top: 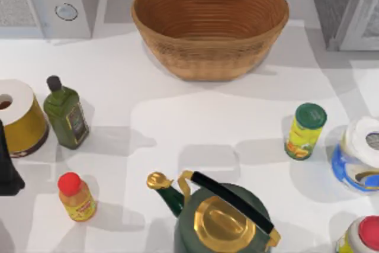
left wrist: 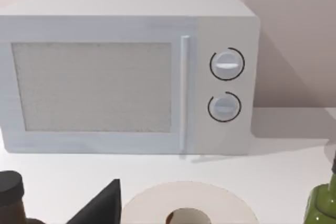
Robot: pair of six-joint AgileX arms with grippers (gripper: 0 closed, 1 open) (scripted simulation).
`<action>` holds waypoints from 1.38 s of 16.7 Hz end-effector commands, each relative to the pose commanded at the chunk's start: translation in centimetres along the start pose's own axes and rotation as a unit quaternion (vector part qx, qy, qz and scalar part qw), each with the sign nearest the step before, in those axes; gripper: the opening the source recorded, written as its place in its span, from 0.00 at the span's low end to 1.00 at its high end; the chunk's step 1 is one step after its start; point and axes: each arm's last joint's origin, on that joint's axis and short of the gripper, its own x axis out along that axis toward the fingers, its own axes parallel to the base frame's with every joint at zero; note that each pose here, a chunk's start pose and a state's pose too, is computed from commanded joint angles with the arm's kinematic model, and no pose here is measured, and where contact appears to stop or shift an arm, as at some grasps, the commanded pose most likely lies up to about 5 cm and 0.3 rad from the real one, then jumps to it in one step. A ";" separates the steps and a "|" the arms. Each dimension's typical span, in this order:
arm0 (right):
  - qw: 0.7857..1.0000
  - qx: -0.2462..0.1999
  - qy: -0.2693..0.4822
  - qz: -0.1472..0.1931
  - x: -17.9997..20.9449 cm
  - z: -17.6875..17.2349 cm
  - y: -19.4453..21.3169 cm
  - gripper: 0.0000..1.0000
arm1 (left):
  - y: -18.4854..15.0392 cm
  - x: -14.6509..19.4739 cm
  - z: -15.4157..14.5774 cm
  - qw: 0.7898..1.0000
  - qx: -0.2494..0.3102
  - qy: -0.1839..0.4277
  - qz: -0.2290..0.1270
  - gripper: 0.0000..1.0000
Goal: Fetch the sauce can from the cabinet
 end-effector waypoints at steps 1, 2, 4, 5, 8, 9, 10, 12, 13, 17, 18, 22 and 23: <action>1.000 0.000 0.000 0.000 0.7 0.0 0.0 1.00 | 0.0 0.0 0.0 1.000 0.000 0.000 0.000 1.00; 1.000 0.000 0.000 0.000 1.4 0.0 0.0 1.00 | 0.0 0.0 0.0 1.000 0.000 0.000 0.000 1.00; 1.000 0.000 0.000 0.000 2.7 0.0 0.0 1.00 | 0.0 0.0 0.0 1.000 0.000 0.000 0.000 1.00; 1.000 0.000 0.000 0.000 3.3 -0.1 -0.1 1.00 | 0.0 0.0 0.0 1.000 0.000 0.000 0.000 1.00; 1.000 0.000 0.000 0.000 4.2 -0.2 -0.1 1.00 | 0.0 0.0 0.0 1.000 0.000 0.000 0.000 1.00; 1.000 0.000 0.000 0.000 4.2 -0.2 -0.1 1.00 | 0.0 0.0 0.0 1.000 0.000 0.000 0.000 1.00; 1.000 0.000 0.000 0.000 4.2 -0.2 -0.1 1.00 | 0.0 0.0 0.0 1.000 0.000 0.000 0.000 1.00; 1.000 0.000 0.000 0.000 4.2 -0.2 -0.1 0.92 | 0.0 0.0 0.0 1.000 0.000 0.000 0.000 1.00; 1.000 0.000 0.000 0.000 4.2 -0.2 -0.1 0.85 | 0.0 0.0 0.0 1.000 0.000 0.000 0.000 1.00; 1.000 0.000 0.000 0.000 4.2 -0.2 -0.1 0.55 | 0.0 0.0 0.0 1.000 0.000 0.000 0.000 1.00; 1.000 0.000 0.000 0.000 4.2 -0.2 -0.1 0.47 | 0.0 0.0 0.0 1.000 0.000 0.000 0.000 1.00; 1.000 0.000 0.000 0.000 4.2 -0.2 -0.1 0.17 | 0.0 0.0 0.0 1.000 0.000 0.000 0.000 1.00; 1.000 0.000 0.000 0.000 4.2 -0.2 -0.1 0.10 | 0.0 0.0 0.0 1.000 0.000 0.000 0.000 1.00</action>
